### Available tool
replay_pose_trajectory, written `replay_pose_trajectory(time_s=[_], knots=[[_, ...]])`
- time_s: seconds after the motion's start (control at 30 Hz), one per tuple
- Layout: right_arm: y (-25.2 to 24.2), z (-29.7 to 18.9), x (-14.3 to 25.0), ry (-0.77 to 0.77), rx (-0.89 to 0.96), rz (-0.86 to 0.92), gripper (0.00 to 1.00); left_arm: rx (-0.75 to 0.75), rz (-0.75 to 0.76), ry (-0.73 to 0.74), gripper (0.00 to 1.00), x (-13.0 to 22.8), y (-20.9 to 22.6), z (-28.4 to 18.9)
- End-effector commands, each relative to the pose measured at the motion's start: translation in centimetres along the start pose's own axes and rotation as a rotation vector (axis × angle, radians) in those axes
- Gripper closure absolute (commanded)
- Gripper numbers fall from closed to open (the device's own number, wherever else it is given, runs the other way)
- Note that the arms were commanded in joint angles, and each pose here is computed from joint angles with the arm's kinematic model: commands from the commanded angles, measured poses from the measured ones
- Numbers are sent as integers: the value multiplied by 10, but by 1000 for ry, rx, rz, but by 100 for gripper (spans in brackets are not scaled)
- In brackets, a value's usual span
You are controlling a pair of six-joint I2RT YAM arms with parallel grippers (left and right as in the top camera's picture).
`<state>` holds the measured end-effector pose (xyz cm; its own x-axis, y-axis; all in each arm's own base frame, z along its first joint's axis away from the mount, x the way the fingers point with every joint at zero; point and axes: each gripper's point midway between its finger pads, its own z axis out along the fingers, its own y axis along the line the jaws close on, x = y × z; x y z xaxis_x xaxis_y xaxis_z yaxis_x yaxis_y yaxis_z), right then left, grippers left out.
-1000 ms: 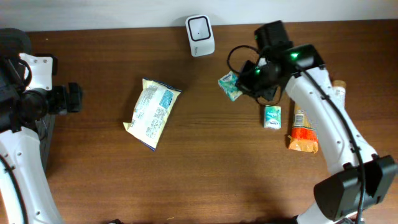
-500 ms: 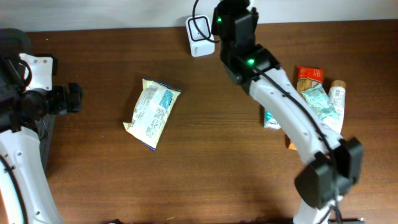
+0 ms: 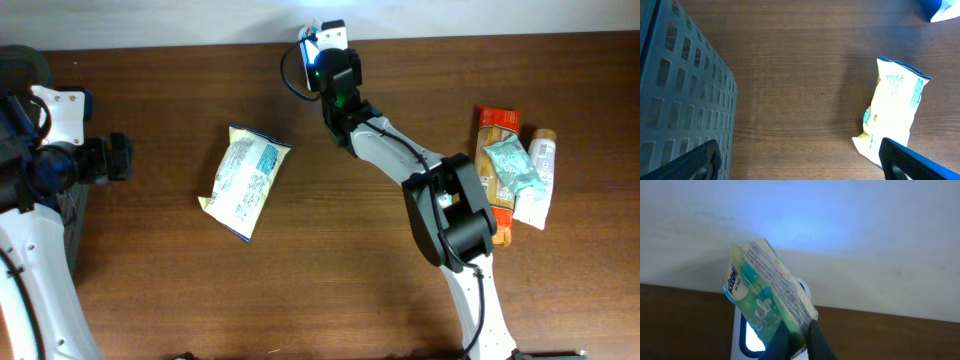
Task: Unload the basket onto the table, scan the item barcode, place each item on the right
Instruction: 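Hold the second tissue pack barcode in front of the scanner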
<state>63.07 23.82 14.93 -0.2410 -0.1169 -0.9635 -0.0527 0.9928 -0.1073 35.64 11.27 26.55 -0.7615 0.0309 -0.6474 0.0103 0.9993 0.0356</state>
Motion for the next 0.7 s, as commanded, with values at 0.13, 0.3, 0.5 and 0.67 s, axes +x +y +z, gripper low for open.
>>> replay_pose_trajectory(time_s=[0.13, 0.3, 0.5, 0.67], knots=[[7, 3, -2, -32, -16, 12, 96, 2, 18, -20, 1, -5, 0, -5], [6, 3, -2, -32, -16, 7, 96, 2, 18, -20, 1, -5, 0, -5], [6, 2, -9, -52, -11, -58, 96, 2, 18, -20, 1, -5, 0, -5], [15, -12, -30, -72, -28, -104, 96, 2, 18, -20, 1, -5, 0, -5]])
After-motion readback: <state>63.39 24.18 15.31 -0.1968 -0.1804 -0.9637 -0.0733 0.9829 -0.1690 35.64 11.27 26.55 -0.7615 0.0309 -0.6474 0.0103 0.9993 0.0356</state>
